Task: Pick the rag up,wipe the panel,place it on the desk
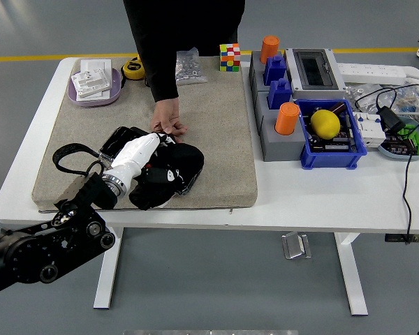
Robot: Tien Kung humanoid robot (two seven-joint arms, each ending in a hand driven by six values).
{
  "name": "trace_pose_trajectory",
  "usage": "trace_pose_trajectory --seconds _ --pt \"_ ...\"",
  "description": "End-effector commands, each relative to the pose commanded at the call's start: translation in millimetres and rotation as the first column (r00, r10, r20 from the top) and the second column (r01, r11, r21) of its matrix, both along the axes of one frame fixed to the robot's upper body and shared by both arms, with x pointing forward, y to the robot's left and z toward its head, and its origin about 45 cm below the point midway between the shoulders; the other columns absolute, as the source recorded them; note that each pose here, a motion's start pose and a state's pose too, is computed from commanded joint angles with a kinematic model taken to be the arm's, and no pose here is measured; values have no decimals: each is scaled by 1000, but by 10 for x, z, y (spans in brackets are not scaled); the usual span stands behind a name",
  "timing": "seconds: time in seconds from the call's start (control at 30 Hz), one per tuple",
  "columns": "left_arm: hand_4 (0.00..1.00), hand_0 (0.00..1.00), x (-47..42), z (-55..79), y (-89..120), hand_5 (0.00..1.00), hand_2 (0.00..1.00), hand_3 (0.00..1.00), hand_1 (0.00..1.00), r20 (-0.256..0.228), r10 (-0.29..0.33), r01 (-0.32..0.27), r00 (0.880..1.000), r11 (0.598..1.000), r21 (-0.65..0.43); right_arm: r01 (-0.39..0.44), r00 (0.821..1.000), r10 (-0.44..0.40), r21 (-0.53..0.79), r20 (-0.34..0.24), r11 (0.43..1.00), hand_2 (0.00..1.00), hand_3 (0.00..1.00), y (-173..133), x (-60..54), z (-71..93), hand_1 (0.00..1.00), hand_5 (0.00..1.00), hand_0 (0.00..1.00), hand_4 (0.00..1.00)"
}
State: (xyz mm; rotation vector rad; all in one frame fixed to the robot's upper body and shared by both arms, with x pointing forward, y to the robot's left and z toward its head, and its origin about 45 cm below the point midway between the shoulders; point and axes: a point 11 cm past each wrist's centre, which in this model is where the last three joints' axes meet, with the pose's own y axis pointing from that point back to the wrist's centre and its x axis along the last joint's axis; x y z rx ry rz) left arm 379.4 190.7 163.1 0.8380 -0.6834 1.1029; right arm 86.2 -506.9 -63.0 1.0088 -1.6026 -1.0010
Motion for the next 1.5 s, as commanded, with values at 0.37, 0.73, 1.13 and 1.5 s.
trace_pose_trajectory --seconds 0.37,0.73,1.13,1.5 --pt "300 221 -42 4 -71 2 513 408 253 -5 -19 19 1000 1000 -8 0 1000 0 0 -2 1000 657 580 -4 -9 0 591 540 714 998" --pt "304 220 37 -62 102 2 513 409 252 -7 43 -43 999 999 6 1 1000 -1 0 -1 1000 657 580 1 -8 -2 591 541 714 998" --pt "305 219 196 -48 484 2 513 409 251 25 147 -148 989 988 44 0 1000 0 2 -4 1000 657 580 21 -30 -18 592 541 714 998" --pt "304 219 284 -31 776 2 513 408 250 43 222 -225 974 972 69 3 1000 -3 1 -7 1000 657 580 13 -49 -18 591 541 714 998"
